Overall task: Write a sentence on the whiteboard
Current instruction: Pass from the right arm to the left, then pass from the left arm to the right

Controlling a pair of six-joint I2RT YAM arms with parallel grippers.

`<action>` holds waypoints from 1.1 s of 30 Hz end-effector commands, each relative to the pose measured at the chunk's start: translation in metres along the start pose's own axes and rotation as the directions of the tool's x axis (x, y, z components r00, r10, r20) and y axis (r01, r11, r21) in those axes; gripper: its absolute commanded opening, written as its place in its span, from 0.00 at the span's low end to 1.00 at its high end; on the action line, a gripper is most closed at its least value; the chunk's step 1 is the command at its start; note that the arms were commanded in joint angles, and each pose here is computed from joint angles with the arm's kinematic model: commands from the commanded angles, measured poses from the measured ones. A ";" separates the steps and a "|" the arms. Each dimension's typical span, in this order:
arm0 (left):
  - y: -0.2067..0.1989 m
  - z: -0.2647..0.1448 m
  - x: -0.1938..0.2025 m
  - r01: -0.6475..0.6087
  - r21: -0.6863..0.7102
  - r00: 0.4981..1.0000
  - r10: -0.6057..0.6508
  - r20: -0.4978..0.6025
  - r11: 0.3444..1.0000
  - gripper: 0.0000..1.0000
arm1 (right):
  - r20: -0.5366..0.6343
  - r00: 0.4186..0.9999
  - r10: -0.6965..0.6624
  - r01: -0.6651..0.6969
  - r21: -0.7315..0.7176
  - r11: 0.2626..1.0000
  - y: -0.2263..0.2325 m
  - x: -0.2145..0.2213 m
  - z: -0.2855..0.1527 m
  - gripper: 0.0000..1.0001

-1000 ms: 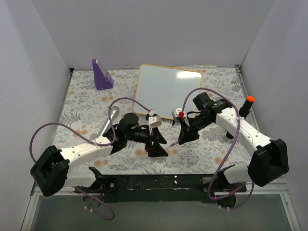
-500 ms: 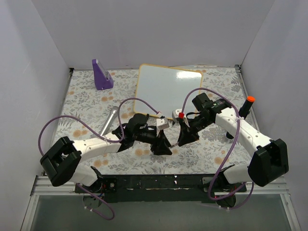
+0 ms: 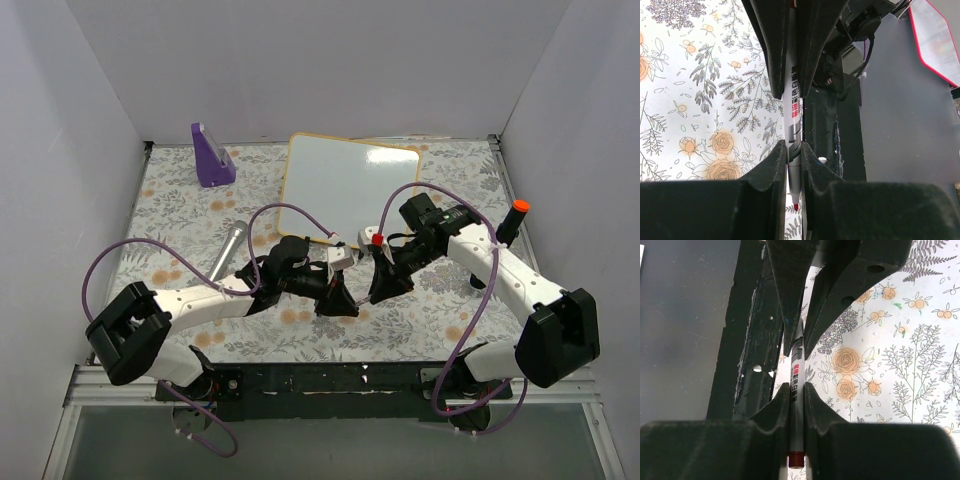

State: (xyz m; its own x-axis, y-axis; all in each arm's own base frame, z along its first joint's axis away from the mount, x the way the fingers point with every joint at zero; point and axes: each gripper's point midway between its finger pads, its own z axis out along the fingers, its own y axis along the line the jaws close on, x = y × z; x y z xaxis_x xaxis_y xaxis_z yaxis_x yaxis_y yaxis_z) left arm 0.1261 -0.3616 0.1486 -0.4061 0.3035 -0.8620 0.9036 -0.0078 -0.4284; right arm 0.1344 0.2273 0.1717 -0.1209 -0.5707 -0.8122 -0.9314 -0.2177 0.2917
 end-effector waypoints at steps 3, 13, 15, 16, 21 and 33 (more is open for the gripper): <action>-0.003 -0.004 -0.018 -0.046 -0.025 0.997 0.047 0.061 0.999 0.00 | 0.043 0.999 -0.027 0.027 0.005 1.000 0.001 -0.026 -0.008 0.42; -0.024 -0.040 -0.061 -0.022 -0.113 0.936 0.060 0.346 0.993 0.00 | 0.309 0.951 0.010 -0.049 0.119 0.992 -0.017 -0.109 -0.073 0.72; -0.028 -0.053 -0.076 -0.011 -0.137 0.895 0.071 0.441 0.991 0.00 | 0.372 0.928 0.001 -0.047 0.117 0.992 -0.021 -0.119 -0.077 0.72; -0.029 -0.058 -0.082 -0.004 -0.146 0.878 0.074 0.473 0.989 0.00 | 0.406 0.909 0.095 -0.139 0.080 0.987 -0.010 -0.126 -0.079 0.72; -0.031 -0.068 -0.109 0.042 -0.152 0.818 0.053 0.573 0.988 0.00 | 0.441 0.897 0.024 -0.062 0.071 0.996 -0.009 -0.126 -0.068 0.73; -0.020 -0.054 -0.141 0.122 -0.098 0.775 -0.033 0.631 0.988 0.00 | 0.449 0.889 0.086 -0.072 -0.047 0.996 -0.008 -0.143 -0.049 0.67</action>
State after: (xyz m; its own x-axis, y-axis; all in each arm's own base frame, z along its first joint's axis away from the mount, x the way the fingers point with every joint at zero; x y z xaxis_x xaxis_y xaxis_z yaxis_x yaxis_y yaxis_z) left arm 0.1653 -0.3481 0.2533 -0.4698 -0.2715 -0.8400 0.8398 0.1558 -0.5200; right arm 0.1761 0.2625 0.3014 -0.3406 -0.1876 -0.9213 -0.9146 -0.1610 0.3709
